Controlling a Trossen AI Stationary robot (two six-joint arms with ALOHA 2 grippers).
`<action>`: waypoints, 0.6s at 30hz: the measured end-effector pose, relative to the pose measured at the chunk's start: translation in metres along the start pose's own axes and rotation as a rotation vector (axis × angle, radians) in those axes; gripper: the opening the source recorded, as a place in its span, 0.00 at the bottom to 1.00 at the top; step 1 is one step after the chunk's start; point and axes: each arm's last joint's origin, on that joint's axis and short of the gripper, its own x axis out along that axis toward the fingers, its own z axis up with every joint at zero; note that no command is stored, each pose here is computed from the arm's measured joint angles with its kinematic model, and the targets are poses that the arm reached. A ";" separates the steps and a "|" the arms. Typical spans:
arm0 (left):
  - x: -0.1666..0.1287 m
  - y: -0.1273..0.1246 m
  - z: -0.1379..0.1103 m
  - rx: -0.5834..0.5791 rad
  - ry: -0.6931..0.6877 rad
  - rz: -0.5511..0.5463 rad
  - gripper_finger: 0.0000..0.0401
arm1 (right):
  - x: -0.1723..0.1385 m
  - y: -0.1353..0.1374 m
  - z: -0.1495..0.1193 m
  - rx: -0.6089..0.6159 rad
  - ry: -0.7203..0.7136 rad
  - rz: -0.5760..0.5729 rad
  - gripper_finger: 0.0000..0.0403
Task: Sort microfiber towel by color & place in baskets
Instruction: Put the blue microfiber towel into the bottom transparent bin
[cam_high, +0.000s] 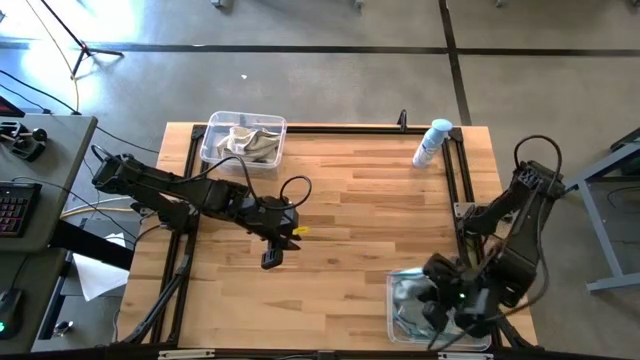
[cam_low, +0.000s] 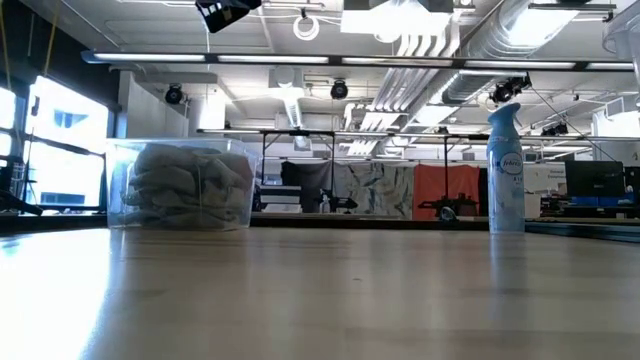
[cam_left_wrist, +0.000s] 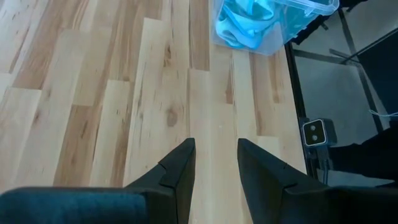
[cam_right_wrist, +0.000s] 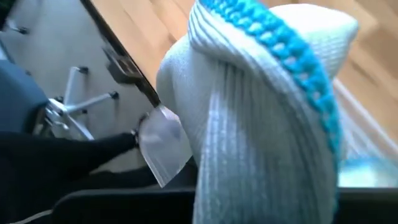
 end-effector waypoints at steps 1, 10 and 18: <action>0.000 0.000 0.000 0.000 0.000 0.000 0.27 | -0.001 -0.002 -0.004 0.013 0.020 -0.015 0.01; 0.001 -0.001 -0.001 -0.030 -0.003 0.000 0.27 | -0.002 -0.008 -0.026 0.062 0.174 -0.105 0.01; 0.001 -0.001 -0.001 -0.050 -0.002 0.006 0.27 | 0.043 0.003 -0.048 -0.064 0.288 -0.265 0.01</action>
